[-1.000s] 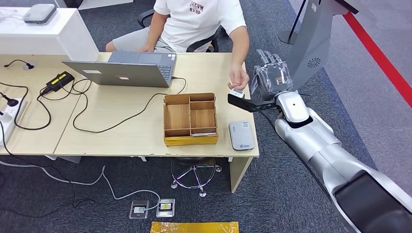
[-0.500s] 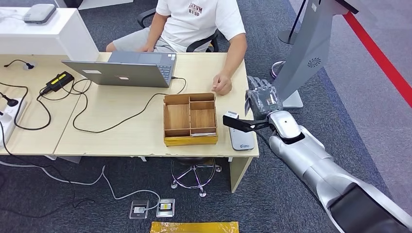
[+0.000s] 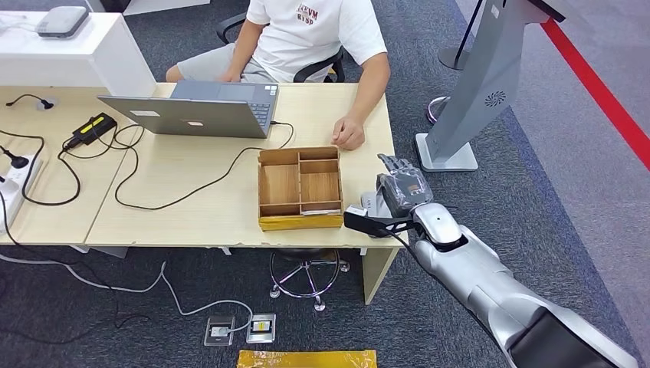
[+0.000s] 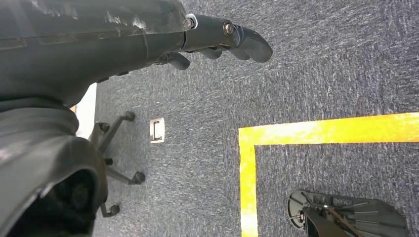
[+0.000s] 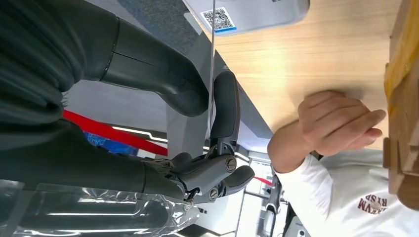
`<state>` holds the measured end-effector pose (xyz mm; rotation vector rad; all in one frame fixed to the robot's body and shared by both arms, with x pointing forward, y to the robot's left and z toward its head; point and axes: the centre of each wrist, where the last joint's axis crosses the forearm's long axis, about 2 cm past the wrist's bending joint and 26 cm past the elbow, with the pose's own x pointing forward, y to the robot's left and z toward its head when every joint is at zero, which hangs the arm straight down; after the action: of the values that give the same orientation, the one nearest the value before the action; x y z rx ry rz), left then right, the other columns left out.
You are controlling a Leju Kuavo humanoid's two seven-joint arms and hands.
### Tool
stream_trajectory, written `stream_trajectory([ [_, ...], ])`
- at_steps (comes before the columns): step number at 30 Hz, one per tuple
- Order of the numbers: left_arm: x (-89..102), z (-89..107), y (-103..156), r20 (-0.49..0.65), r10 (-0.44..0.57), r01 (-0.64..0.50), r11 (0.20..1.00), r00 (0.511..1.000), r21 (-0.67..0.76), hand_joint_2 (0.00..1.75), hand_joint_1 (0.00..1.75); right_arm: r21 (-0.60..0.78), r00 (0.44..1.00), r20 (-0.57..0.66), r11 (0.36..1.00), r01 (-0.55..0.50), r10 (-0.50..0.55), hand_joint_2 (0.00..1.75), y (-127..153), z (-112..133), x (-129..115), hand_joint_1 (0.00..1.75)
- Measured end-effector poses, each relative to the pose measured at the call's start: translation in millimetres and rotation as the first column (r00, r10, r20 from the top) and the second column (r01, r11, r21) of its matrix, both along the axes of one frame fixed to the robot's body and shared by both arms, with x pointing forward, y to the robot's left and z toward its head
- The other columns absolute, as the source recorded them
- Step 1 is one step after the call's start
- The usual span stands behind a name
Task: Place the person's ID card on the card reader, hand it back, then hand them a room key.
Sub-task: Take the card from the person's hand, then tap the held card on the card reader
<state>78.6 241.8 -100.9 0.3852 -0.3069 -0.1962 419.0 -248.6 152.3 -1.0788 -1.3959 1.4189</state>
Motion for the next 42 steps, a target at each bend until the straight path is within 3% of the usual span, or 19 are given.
stream_trajectory([
  [28,-0.1,-0.1,0.3,0.0,-0.008,0.008,1.0,1.0,-0.004,0.0,0.0,-0.008,0.998,-0.05,1.0,0.025,-0.025,1.75,-4.0,-23.2,-12.2,1.75],
  [42,-0.1,-0.1,0.6,0.002,-0.01,0.01,1.0,1.0,0.001,0.0,0.0,0.014,0.998,0.011,0.998,0.06,-0.06,1.75,-7.7,-9.4,-2.6,1.75],
])
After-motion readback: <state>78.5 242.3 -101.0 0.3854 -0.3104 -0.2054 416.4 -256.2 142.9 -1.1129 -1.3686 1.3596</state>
